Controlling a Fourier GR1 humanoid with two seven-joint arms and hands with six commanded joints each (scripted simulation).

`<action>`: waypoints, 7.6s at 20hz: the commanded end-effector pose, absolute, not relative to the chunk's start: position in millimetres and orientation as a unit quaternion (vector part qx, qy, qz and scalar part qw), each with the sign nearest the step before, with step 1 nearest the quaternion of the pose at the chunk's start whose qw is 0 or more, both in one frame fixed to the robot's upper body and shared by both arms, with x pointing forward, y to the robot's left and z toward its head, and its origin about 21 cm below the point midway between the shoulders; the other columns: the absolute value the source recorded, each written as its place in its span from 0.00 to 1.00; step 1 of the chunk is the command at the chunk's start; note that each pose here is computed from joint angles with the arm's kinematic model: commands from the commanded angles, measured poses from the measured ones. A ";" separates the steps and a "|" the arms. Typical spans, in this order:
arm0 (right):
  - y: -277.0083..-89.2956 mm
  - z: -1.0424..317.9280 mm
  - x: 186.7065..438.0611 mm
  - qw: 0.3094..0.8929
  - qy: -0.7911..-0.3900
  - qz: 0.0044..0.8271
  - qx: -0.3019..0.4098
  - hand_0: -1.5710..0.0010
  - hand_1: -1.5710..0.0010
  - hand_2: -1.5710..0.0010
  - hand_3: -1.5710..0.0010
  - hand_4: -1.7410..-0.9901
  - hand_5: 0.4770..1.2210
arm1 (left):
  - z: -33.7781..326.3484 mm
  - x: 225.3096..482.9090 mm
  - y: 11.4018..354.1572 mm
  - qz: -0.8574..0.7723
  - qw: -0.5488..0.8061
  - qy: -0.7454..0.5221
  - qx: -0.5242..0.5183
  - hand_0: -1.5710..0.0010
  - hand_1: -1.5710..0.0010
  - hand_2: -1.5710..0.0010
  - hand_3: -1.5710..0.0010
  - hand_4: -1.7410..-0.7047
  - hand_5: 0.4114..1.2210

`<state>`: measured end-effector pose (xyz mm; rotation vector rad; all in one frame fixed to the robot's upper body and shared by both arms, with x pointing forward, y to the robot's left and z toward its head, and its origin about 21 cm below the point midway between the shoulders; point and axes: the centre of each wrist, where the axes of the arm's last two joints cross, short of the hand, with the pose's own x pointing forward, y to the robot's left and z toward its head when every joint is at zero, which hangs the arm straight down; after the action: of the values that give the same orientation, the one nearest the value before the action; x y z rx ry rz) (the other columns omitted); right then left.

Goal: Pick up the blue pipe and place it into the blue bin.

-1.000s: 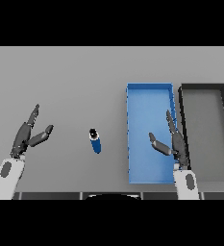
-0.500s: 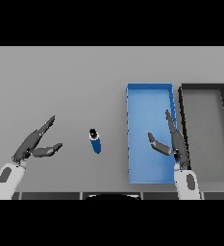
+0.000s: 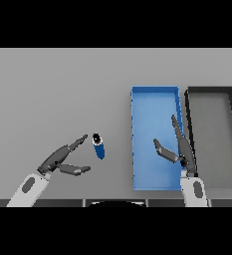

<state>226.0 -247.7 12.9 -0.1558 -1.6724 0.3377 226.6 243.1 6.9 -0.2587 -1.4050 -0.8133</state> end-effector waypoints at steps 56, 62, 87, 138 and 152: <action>-243.7 27.5 181.2 0.635 -0.747 0.122 -0.158 1.00 1.00 0.99 1.00 0.74 0.22 | 44.5 257.6 104.4 -0.314 0.554 -0.732 -0.244 0.00 0.00 0.00 0.00 0.26 1.00; -245.0 84.2 189.4 0.614 -0.772 0.155 0.060 1.00 0.98 0.92 1.00 0.69 0.17 | 52.2 260.4 102.7 -0.317 0.552 -0.731 -0.246 0.00 0.00 0.00 0.00 0.26 1.00; -113.4 192.5 268.8 0.524 -0.683 0.469 0.198 0.96 0.93 0.89 0.97 0.72 0.03 | 46.9 263.3 108.5 -0.335 0.559 -0.720 -0.239 0.00 0.00 0.00 0.00 0.27 1.00; -115.9 325.9 304.6 0.467 -0.787 0.286 0.284 0.00 0.00 0.00 0.00 0.00 1.00 | 47.1 268.1 115.1 -0.379 0.612 -0.668 -0.190 1.00 1.00 1.00 1.00 0.81 0.03; -240.5 256.7 346.9 0.643 -0.745 0.146 0.098 0.00 0.00 0.00 0.00 0.00 1.00 | 46.2 267.2 125.0 -0.386 0.603 -0.675 -0.181 1.00 1.00 1.00 1.00 0.84 0.01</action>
<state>347.0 -240.6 255.8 0.2250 -1.6922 0.3341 267.1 125.1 46.1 -0.4203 -1.5631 -0.8934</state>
